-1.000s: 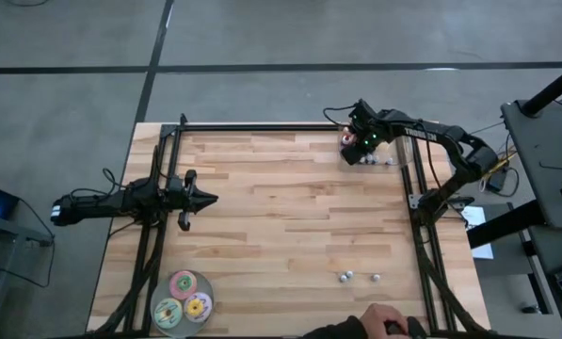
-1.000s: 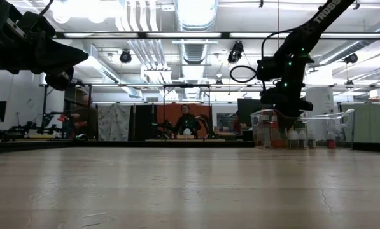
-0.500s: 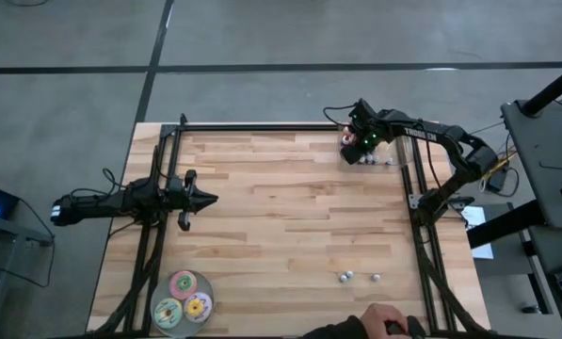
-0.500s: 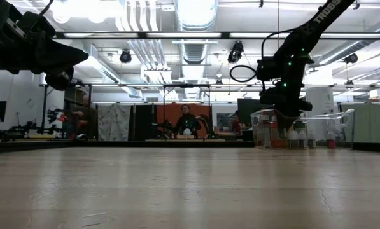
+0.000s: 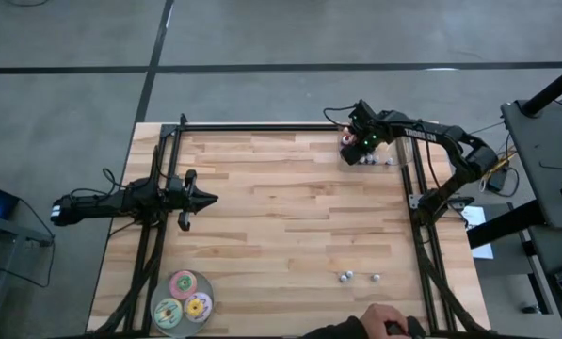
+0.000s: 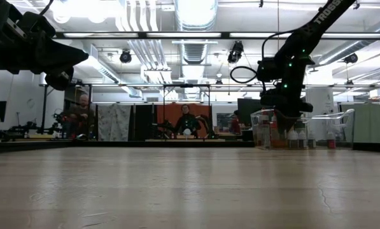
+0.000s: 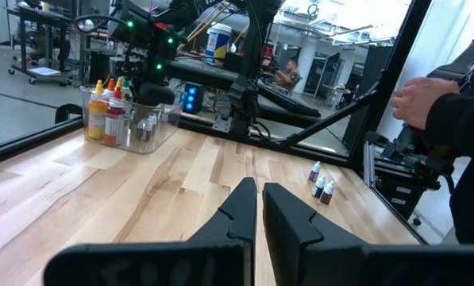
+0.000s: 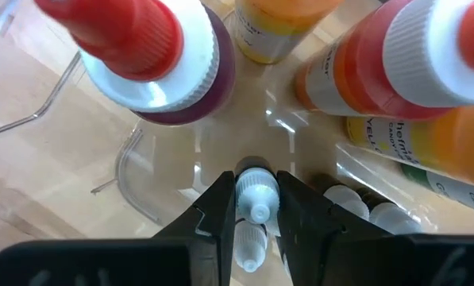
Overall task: Pick & Place food coloring
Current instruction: Put the small green food coloring bottle into the bin
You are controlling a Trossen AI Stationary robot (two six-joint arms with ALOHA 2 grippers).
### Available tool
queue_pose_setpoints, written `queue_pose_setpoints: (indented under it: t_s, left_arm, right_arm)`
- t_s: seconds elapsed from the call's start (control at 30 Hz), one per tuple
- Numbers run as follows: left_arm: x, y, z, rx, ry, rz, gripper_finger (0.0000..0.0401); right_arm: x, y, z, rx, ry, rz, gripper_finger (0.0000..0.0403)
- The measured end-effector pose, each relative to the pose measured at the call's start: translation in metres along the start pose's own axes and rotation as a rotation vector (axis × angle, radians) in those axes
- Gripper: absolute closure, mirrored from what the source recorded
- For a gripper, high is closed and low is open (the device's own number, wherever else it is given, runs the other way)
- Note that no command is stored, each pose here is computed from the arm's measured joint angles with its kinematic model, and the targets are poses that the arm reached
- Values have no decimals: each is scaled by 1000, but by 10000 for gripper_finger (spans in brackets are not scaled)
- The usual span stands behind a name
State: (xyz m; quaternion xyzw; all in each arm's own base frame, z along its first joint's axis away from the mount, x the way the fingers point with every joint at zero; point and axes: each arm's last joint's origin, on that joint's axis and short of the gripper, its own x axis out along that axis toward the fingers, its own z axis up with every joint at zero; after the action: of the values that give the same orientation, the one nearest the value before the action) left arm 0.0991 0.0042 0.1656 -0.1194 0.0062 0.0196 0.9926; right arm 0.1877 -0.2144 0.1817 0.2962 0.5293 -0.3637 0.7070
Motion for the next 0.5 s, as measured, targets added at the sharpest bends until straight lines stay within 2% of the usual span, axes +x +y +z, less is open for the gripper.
queue_pose_setpoints:
  t_s: [0.5]
  left_arm:
    - [0,0,0,0,-1,0,401]
  right_arm:
    - [2,0,-1,1,-8,1,332]
